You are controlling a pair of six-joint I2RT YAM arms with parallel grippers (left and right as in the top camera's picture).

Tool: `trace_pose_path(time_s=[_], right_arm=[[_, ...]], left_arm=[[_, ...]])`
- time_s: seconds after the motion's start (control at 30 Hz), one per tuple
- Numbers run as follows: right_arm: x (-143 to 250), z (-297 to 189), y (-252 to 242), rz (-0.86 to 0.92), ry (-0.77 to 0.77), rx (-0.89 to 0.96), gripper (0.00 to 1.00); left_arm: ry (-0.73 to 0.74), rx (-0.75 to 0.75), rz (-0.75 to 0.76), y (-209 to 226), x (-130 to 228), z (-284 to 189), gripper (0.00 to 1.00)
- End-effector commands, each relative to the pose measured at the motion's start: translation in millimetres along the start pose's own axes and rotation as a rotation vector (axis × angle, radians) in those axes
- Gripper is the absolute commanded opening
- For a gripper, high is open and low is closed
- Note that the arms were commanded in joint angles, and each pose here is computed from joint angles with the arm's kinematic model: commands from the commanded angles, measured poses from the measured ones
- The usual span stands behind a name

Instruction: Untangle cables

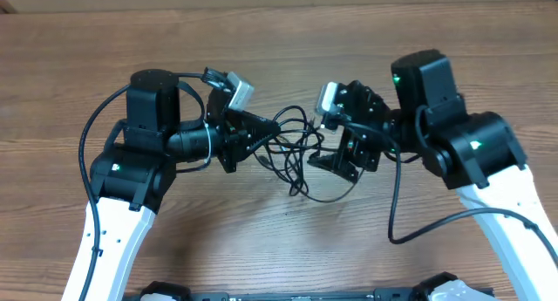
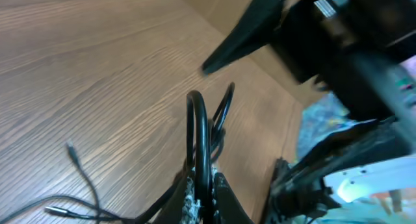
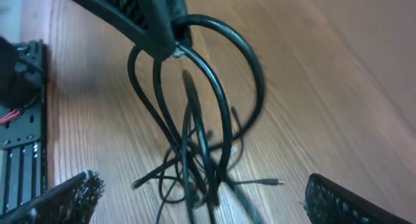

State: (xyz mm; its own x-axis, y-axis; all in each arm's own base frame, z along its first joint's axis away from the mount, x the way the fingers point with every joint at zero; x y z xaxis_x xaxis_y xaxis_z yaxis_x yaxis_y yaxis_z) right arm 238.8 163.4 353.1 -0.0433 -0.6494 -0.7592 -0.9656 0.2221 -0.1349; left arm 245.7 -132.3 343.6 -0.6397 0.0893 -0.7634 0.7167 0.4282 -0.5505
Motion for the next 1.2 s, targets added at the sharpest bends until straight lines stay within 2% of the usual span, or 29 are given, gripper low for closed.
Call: trace_pose_path(time_s=[0.0, 0.13, 0.23, 0.33, 0.37, 0.4, 0.43, 0.47, 0.5, 0.67, 0.73, 0.83, 0.93, 1.03, 1.07, 1.17], right_arm=[[-6.0, 5.2, 4.5, -0.061, -0.023, -0.042, 0.88], [-3.8, 5.4, 6.3, -0.049, -0.011, -0.053, 0.76], [0.1, 5.3, 6.7, -0.038, 0.020, -0.046, 0.62], [3.2, 5.2, 7.8, -0.026, 0.042, -0.048, 0.58], [3.1, 5.2, 7.7, -0.027, 0.042, -0.047, 0.39], [3.1, 5.2, 7.7, -0.027, 0.042, -0.047, 0.31], [3.5, 5.2, 7.4, -0.027, 0.046, -0.044, 0.15], [3.8, 5.2, 7.0, -0.023, 0.050, -0.040, 0.06], [4.6, 5.2, 5.8, -0.005, 0.060, -0.027, 0.04], [9.3, 4.5, -1.3, 0.073, 0.115, 0.049, 0.04], [8.8, 4.1, -2.7, 0.085, 0.111, 0.056, 0.04], [8.3, 3.4, -11.3, 0.177, 0.120, 0.135, 0.04], [15.1, -2.8, -32.3, 0.381, 0.175, 0.367, 0.04], [36.6, -26.6, -61.7, 0.707, 0.201, 0.713, 0.04], [46.7, -37.1, -70.6, 0.821, 0.180, 0.781, 0.04], [69.3, -60.7, -87.0, 1.009, 0.135, 0.881, 0.04]], left_arm=[[-0.014, 0.093, 0.007, -10.6, -5.6, -2.3, 0.04], [-0.028, 0.094, -0.024, -11.0, -9.4, -2.4, 0.04], [-0.052, 0.097, -0.054, -11.8, -15.3, -2.7, 0.04], [-0.075, 0.106, -0.093, -13.1, -21.3, -3.3, 0.04], [-0.084, 0.110, -0.093, -13.8, -23.5, -3.5, 0.04], [-0.086, 0.112, -0.088, -14.2, -24.1, -3.6, 0.04], [-0.087, 0.113, -0.095, -14.2, -24.5, -3.7, 0.04], [-0.087, 0.113, -0.100, -14.2, -24.5, -3.7, 0.04], [-0.087, 0.113, -0.100, -14.1, -24.5, -3.7, 0.04], [-0.093, 0.100, -0.102, -12.2, -24.9, -4.7, 0.04], [-0.106, 0.035, -0.130, -3.5, -24.4, -7.3, 0.04], [-0.122, -0.111, -0.259, 15.3, -19.3, -13.1, 0.04], [-0.136, -0.233, -0.411, 32.7, -11.8, -22.9, 0.04], [-0.139, -0.246, -0.464, 38.5, -8.5, -30.5, 0.04], [-0.134, -0.246, -0.465, 38.7, -7.4, -31.0, 0.04], [-0.128, -0.248, -0.463, 38.9, -6.3, -30.9, 0.04]])
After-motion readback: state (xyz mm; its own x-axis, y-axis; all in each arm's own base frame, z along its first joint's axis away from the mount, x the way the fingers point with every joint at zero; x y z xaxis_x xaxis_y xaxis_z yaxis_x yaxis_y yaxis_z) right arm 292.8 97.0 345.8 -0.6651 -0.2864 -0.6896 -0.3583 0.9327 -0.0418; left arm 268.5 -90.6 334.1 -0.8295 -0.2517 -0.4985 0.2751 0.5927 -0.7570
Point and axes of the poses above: each gripper's point midway between its finger pads, its own z axis out along the fingers, its own y axis along the line the jaws close on, x = y × z, the point moved 8 cm from there along -z, back along the fingers, and after that the axes turned 4 degrees about -z, right-handed, at the moved point
